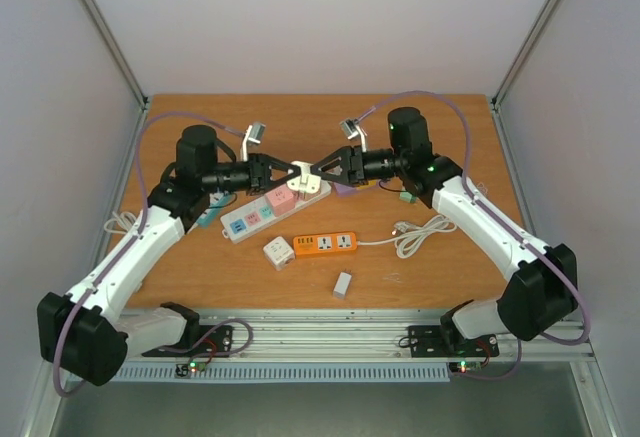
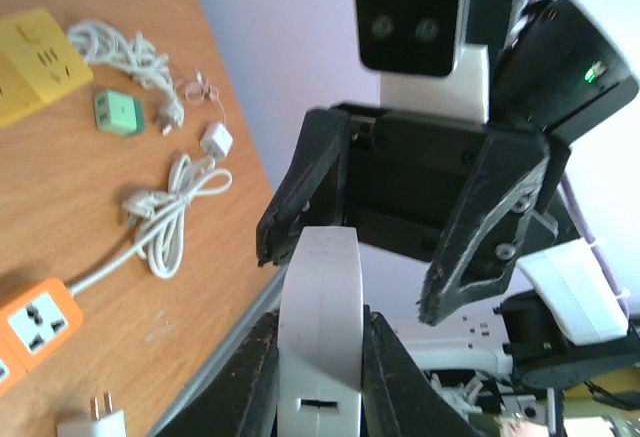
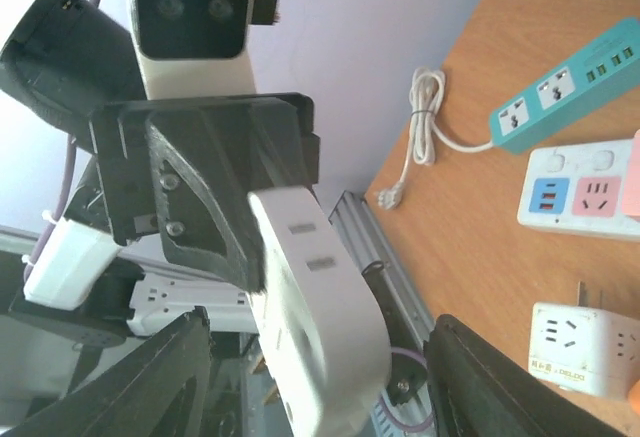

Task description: Insert the plug

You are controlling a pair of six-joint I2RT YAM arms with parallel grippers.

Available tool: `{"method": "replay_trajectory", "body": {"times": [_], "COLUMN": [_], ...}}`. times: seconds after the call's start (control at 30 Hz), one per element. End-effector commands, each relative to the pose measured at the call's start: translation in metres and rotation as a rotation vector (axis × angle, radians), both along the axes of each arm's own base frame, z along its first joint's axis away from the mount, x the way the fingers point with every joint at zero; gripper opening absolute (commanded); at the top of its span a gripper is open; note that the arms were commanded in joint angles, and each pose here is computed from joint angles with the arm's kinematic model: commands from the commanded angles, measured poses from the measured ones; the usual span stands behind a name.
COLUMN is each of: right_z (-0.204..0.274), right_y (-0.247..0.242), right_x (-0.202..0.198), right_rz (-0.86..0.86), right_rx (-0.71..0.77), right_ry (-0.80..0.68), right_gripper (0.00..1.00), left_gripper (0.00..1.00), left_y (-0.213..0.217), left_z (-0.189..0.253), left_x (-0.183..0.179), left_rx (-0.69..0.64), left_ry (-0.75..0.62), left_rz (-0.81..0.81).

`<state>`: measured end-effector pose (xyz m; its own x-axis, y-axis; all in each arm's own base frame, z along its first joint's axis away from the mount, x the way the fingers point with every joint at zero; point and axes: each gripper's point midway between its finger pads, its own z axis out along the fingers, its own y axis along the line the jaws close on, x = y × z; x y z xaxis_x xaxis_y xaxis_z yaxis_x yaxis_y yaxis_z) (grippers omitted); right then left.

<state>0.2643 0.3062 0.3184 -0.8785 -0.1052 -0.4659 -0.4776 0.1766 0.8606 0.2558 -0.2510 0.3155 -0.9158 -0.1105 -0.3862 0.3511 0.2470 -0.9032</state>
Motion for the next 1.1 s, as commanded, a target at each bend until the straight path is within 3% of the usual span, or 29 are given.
{"method": "replay_trajectory", "body": {"times": [0.0, 0.37, 0.7, 0.73, 0.83, 0.87, 0.97, 1.07], "right_z": [0.022, 0.048, 0.052, 0.053, 0.050, 0.044, 0.019, 0.006], "right_y": [-0.002, 0.006, 0.012, 0.012, 0.013, 0.012, 0.009, 0.003], "right_x": [0.005, 0.019, 0.022, 0.020, 0.001, -0.008, -0.019, -0.030], "right_rz": [-0.086, -0.126, -0.103, -0.092, 0.030, 0.076, 0.139, 0.192], "right_rx": [0.094, 0.269, 0.318, 0.311, 0.271, 0.247, 0.139, 0.079], "right_ry": [-0.024, -0.036, -0.042, -0.054, -0.154, -0.186, -0.255, -0.339], "right_gripper": [0.59, 0.42, 0.06, 0.02, 0.01, 0.01, 0.01, 0.01], "left_gripper": [0.01, 0.01, 0.02, 0.10, 0.57, 0.66, 0.80, 0.82], "left_y": [0.006, 0.006, 0.009, 0.009, 0.013, 0.017, 0.026, 0.028], "left_z": [0.037, 0.058, 0.067, 0.064, 0.047, 0.043, 0.041, 0.040], "left_x": [0.017, 0.015, 0.007, 0.005, -0.002, -0.005, -0.020, -0.036], "left_rx": [-0.071, -0.209, -0.249, -0.230, -0.076, 0.003, 0.170, 0.240], "left_ry": [-0.174, -0.139, -0.141, -0.119, -0.085, -0.144, -0.282, -0.350], "left_rz": [0.125, 0.139, 0.137, 0.128, 0.130, 0.128, 0.071, -0.013]}}
